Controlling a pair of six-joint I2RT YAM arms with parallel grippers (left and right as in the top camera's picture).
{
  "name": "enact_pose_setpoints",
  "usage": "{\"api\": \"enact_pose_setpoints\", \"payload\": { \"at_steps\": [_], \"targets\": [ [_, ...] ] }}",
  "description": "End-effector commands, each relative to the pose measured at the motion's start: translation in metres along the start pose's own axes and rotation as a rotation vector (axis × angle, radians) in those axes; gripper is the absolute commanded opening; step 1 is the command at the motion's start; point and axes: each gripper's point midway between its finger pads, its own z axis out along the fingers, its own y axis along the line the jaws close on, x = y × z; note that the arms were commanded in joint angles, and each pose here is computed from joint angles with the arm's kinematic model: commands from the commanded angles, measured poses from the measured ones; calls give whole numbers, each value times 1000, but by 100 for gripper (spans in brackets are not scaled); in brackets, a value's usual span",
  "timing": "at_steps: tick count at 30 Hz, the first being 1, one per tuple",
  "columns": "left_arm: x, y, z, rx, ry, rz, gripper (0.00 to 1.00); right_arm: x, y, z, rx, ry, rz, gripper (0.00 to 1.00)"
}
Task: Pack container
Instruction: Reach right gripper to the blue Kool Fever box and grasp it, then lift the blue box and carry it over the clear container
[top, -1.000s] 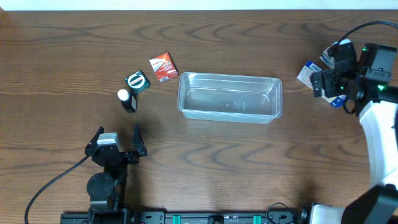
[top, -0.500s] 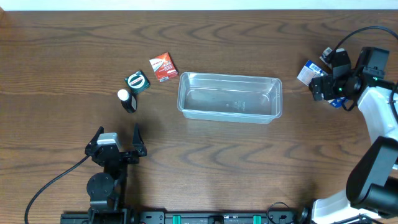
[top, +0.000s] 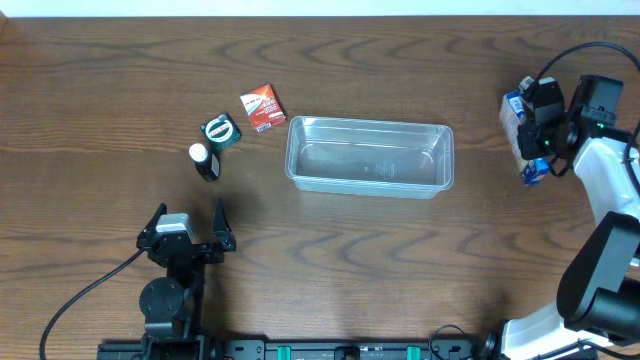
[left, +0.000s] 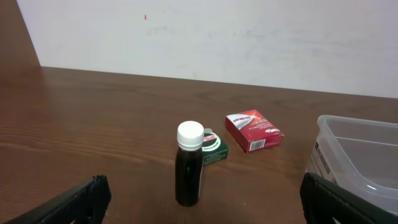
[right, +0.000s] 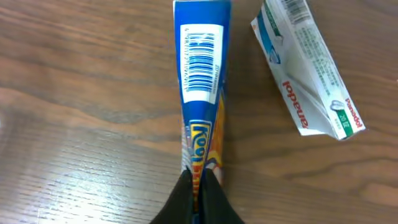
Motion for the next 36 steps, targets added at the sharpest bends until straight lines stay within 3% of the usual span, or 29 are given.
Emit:
{"api": "enact_pose_setpoints", "payload": {
  "at_steps": [1, 6, 12, 17, 21, 27, 36],
  "targets": [
    [16, 4, 1, -19, 48, 11, 98, -13, -5, -13, 21, -40, 4, 1],
    [16, 4, 1, -19, 48, 11, 98, -35, -3, -45, 54, -122, -21, 1],
    [16, 4, 1, -19, 48, 11, 98, -79, 24, -118, 93, -310, -133, 1],
    [16, 4, 1, -19, 48, 11, 98, -110, 103, -184, -55, -535, -435, 1],
    [16, 4, 1, -19, 48, 11, 98, -110, 170, -212, -166, -625, -686, 1],
    [16, 4, 1, -19, 48, 11, 98, -79, 233, -198, -262, -563, -1051, 1],
    [16, 4, 1, -19, 48, 11, 98, -59, 262, -161, -320, -437, -1171, 1]
  ]
}}
